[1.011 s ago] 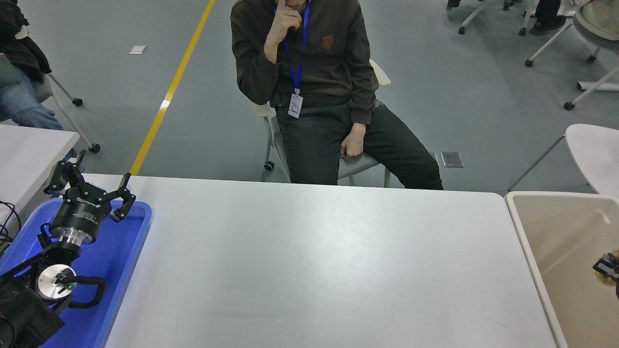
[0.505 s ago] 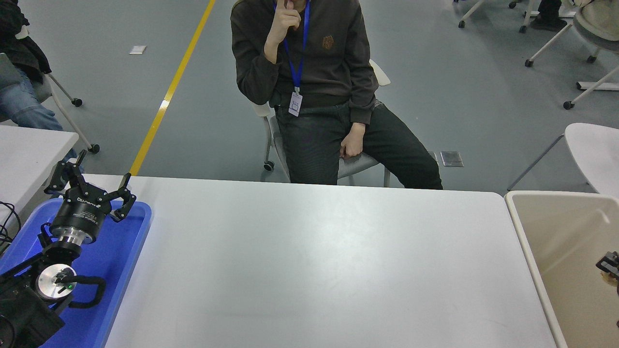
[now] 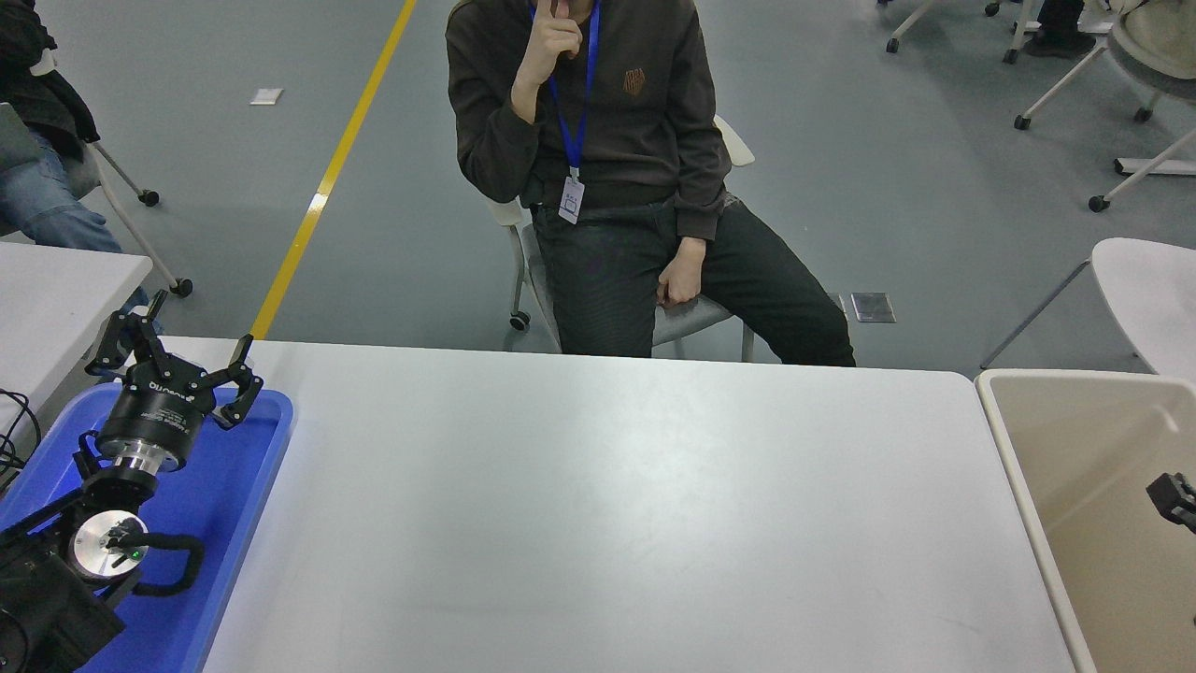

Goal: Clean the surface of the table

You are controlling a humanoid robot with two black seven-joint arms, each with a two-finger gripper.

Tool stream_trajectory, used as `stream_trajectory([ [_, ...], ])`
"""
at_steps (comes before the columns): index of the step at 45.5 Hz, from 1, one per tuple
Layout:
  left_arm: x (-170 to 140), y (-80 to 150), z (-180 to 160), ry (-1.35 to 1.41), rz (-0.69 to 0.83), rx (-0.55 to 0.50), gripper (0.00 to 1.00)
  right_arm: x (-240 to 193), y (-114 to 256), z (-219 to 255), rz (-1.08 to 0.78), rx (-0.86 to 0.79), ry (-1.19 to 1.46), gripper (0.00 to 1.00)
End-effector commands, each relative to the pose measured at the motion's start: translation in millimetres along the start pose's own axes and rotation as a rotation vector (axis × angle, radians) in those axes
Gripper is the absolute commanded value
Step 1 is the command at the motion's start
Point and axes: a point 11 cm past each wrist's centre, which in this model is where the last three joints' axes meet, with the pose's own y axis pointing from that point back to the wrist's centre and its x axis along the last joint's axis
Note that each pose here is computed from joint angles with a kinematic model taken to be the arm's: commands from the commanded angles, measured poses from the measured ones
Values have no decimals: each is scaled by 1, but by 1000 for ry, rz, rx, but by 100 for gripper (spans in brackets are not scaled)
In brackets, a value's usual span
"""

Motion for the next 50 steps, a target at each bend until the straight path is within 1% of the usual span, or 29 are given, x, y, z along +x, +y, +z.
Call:
stream_trajectory([
  [1,0,0,0,-1,1,0,100,2,0,2,12,-8,-15,100],
  [7,0,0,0,0,0,0,100,13,0,10,63,-50,-99,99],
  [21,0,0,0,0,0,0,100,37,-9,0,146,-94,-427,98],
  [25,0,0,0,0,0,0,100,41,-12,0,125,-105,-608,98],
  [30,0,0,0,0,0,0,100,52,-15,2,139,-116,-915,98],
  [31,0,0,0,0,0,0,100,56,-16,3,144,-114,-1025,99],
  [35,0,0,0,0,0,0,100,62,-20,-14,112,-59,-1160,99],
  [42,0,0,0,0,0,0,100,81,-20,-48,49,81,-1309,100],
  [50,0,0,0,0,0,0,100,93,-14,-66,45,170,-1500,100],
])
